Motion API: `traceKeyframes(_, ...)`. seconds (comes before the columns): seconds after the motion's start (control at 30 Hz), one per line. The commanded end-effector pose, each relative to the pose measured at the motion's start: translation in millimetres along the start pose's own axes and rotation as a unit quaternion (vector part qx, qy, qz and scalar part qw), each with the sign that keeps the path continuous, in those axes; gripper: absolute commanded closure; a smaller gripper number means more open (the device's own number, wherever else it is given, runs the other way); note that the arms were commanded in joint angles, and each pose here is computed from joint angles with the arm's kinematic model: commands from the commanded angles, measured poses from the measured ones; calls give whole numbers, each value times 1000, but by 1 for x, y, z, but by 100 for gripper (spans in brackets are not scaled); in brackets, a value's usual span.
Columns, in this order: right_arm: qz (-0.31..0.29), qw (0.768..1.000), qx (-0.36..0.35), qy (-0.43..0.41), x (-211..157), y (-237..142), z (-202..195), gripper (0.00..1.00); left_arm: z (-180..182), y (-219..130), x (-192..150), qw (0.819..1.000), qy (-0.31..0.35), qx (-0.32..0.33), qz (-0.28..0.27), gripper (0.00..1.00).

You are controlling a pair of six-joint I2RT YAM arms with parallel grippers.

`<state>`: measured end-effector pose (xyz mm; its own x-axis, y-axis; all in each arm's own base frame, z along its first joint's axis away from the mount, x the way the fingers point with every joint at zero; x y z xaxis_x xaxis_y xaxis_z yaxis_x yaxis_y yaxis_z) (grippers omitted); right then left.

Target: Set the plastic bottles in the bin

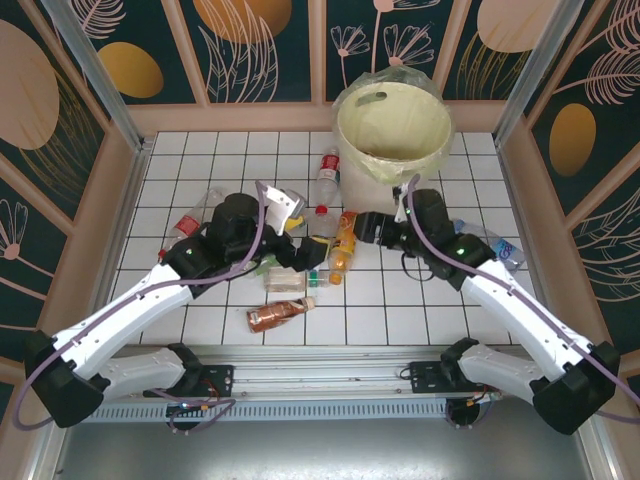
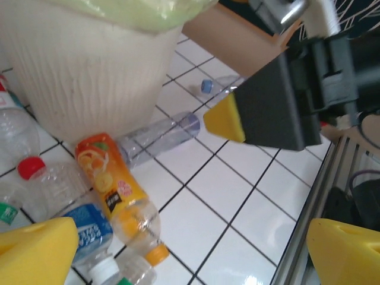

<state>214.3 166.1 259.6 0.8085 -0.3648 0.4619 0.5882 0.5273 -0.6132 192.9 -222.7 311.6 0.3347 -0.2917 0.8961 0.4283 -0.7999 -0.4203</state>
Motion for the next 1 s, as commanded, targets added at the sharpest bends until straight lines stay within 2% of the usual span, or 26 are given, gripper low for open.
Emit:
traceKeyframes(0.0, -19, 998, 6, 61, -6, 19, -3, 17, -4, -8, -27, 999, 14, -9, 28, 1)
traceKeyframes(0.13, -12, 996, -16, 83, -18, 45, -11, 17, -11, -14, -34, 999, 28, -41, -7, 1)
traceKeyframes(0.23, -12, 994, -35, 100, -25, 65, -19, 17, -15, -16, -32, 998, 31, -57, -8, 1)
traceKeyframes(0.6, 24, 990, -96, 96, -52, 132, -35, 17, -15, -25, -30, 998, 32, -42, -24, 1)
traceKeyframes(0.87, 31, 989, -124, 80, -60, 157, -41, 17, -14, -23, -30, 998, 30, -42, -23, 1)
traceKeyframes(0.97, 29, 988, -138, 68, -59, 163, -43, 21, -15, -24, -30, 998, 29, -43, -27, 1)
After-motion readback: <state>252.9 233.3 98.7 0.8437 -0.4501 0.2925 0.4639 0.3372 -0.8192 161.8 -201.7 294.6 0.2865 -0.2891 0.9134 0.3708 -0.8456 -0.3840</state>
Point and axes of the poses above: each hand's point on the last joint's axis, 136 mm out from that joint toward the fingers, its own y axis out along the fingers, its own z axis along the line the jaws close on, x = y × z, the point moved 8 cm from there along -y, back along the fingers, and after that the axes turned 11 degrees about y, right-handed, at the moved point
